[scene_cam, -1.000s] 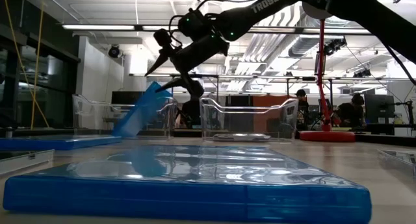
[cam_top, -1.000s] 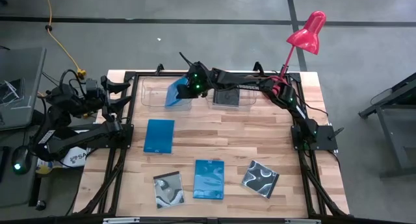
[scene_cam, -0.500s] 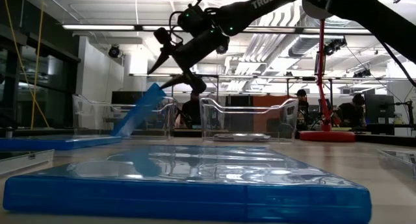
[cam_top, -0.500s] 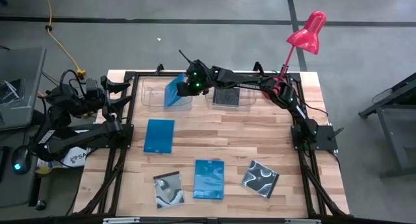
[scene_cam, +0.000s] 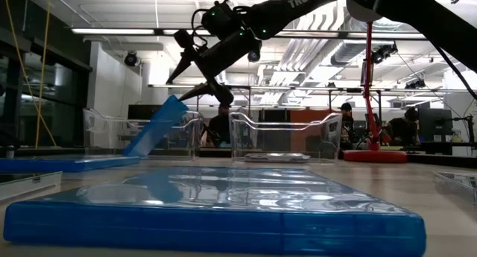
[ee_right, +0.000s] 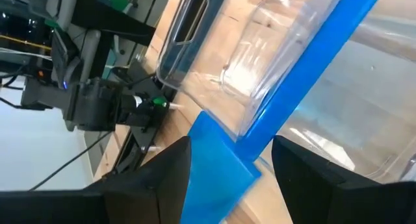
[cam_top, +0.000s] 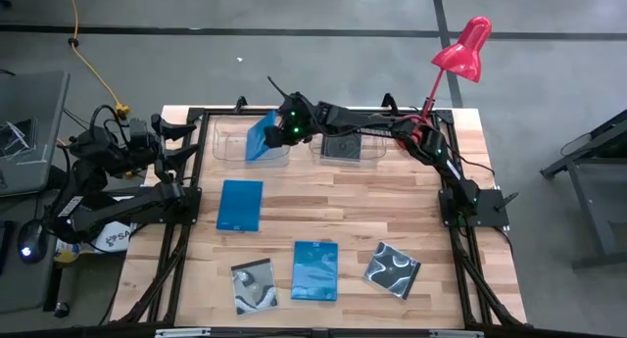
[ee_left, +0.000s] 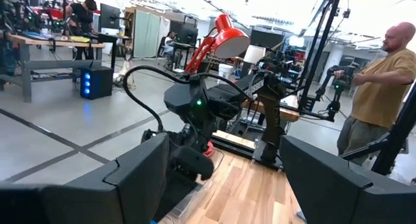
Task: Pick & place jewel cases by type
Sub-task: Put the top right blue CD case into the left transparent bin, then put the bottom blue CD case into the left transparent bin
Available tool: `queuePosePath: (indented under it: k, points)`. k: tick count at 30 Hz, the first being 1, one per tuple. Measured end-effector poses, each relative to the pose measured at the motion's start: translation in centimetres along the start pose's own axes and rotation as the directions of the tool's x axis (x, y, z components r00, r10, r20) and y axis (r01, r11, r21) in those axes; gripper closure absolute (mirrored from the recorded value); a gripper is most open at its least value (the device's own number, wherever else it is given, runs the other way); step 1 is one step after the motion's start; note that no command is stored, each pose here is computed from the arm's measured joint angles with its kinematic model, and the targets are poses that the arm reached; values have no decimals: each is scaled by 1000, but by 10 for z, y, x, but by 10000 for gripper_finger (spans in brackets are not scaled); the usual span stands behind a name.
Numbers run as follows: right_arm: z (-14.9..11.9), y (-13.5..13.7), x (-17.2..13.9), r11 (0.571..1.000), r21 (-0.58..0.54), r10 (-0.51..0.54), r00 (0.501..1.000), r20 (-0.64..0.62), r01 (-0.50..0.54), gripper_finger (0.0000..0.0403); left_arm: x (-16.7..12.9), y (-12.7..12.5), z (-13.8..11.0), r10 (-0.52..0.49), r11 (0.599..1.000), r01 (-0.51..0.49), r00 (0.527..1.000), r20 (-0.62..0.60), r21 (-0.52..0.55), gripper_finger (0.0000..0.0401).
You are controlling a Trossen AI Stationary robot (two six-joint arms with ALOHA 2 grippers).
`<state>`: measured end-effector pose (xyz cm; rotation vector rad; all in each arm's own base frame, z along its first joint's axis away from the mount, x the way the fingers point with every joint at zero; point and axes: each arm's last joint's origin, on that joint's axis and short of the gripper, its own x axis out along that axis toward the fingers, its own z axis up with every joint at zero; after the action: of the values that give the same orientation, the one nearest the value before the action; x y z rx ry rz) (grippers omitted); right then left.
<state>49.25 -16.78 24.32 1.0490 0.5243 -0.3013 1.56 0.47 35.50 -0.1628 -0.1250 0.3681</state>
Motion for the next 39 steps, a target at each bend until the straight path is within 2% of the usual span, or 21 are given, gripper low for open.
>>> queuePosePath:
  k: [5,11,17,20,25,28,32,39]
  points:
    - [0,-2,0,1000,3,-10,1000,-6,10,206,0,0,0,3,1000,-3,1000,4,4,110]
    - [-5,-8,-1,996,25,-87,995,-44,88,206,0,0,0,3,1000,-3,1000,4,4,110]
    - [-2,-6,0,998,12,-68,998,-10,68,206,0,0,0,3,1000,-3,1000,4,4,110]
    - [1,-1,0,1000,-11,-9,1000,15,9,206,0,0,0,3,1000,-3,1000,3,4,110]
    - [15,20,-5,975,-83,216,971,107,-208,206,0,0,0,3,1000,-3,1000,1,4,110]
    - [19,37,-19,952,-154,286,947,147,-264,206,0,0,0,2,1000,-2,1000,0,4,110]
    - [16,62,-47,925,-276,309,939,150,-261,206,0,0,-1,-3,1000,3,1000,-7,3,110]
    - [-18,113,-114,878,-455,224,967,124,-145,206,0,0,-3,-3,1000,3,999,-36,0,110]
